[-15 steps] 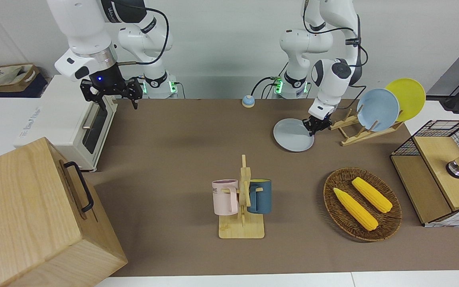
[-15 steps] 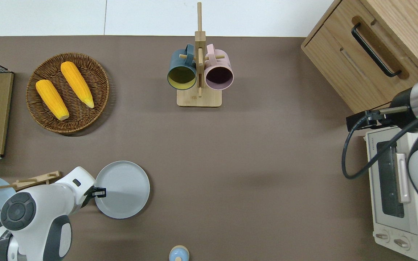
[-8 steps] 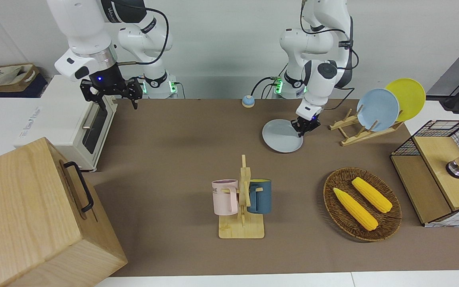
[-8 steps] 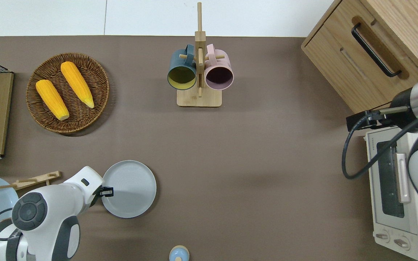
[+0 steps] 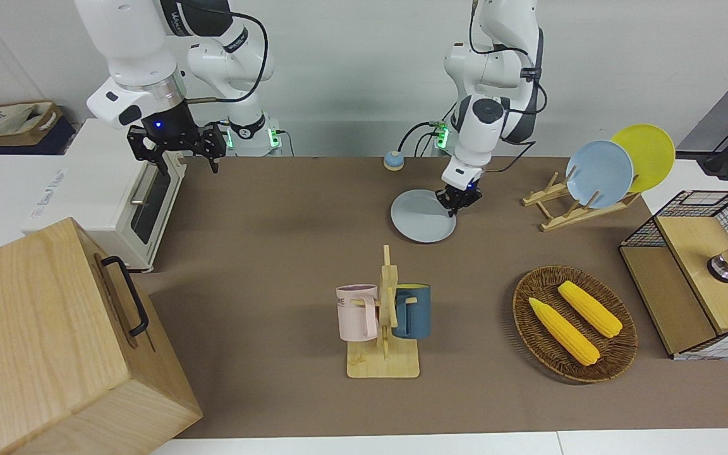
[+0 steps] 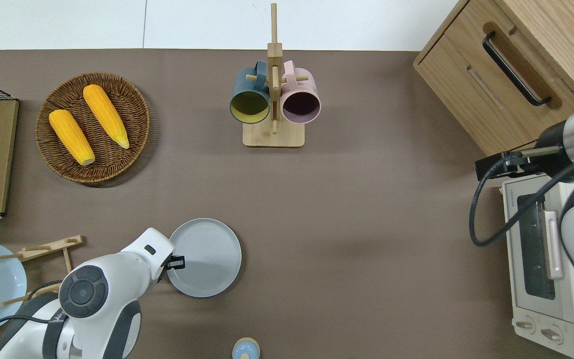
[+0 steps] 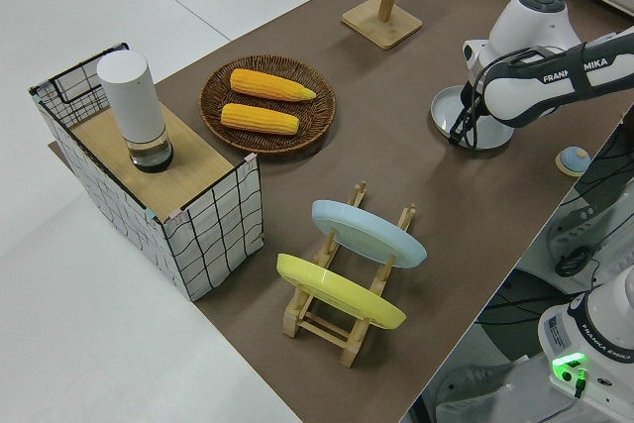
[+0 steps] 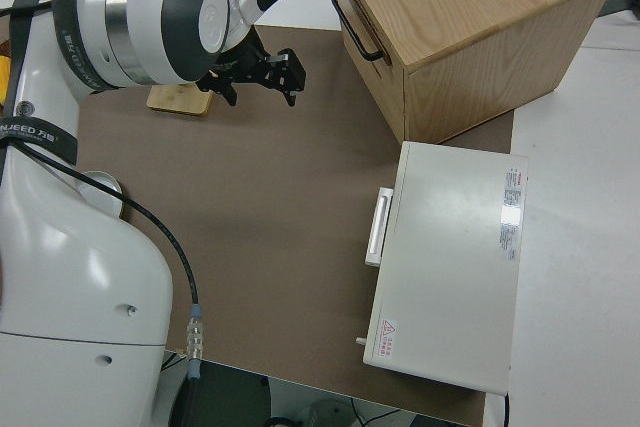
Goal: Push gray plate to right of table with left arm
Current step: 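Push the gray plate with the left gripper toward the toaster oven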
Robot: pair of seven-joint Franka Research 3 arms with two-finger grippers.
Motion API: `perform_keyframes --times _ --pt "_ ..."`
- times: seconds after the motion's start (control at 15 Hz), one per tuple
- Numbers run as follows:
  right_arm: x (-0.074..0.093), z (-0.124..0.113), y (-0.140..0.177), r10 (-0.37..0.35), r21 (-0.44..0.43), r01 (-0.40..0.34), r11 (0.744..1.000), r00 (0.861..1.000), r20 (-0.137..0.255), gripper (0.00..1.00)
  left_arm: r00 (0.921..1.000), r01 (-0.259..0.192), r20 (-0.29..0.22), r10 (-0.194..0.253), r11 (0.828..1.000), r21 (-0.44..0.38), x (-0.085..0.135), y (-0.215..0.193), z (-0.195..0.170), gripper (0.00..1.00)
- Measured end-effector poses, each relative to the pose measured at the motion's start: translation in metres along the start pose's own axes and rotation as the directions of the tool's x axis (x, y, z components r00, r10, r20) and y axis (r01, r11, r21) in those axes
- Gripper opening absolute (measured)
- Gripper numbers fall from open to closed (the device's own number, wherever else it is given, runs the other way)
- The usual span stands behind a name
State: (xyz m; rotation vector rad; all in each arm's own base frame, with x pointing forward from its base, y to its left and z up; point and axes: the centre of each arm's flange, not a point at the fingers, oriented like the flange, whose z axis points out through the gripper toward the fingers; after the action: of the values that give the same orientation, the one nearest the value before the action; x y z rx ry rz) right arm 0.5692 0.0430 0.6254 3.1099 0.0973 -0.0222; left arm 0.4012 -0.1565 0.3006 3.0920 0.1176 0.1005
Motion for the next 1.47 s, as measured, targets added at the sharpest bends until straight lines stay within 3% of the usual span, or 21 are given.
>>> perform_keyframes --times 1.47 --pt "0.000 0.000 0.000 0.000 0.000 0.000 1.000 1.000 0.000 0.99 0.9913 0.131 0.004 -0.131 0.989 -0.064 -0.035 0.203 0.008 0.02"
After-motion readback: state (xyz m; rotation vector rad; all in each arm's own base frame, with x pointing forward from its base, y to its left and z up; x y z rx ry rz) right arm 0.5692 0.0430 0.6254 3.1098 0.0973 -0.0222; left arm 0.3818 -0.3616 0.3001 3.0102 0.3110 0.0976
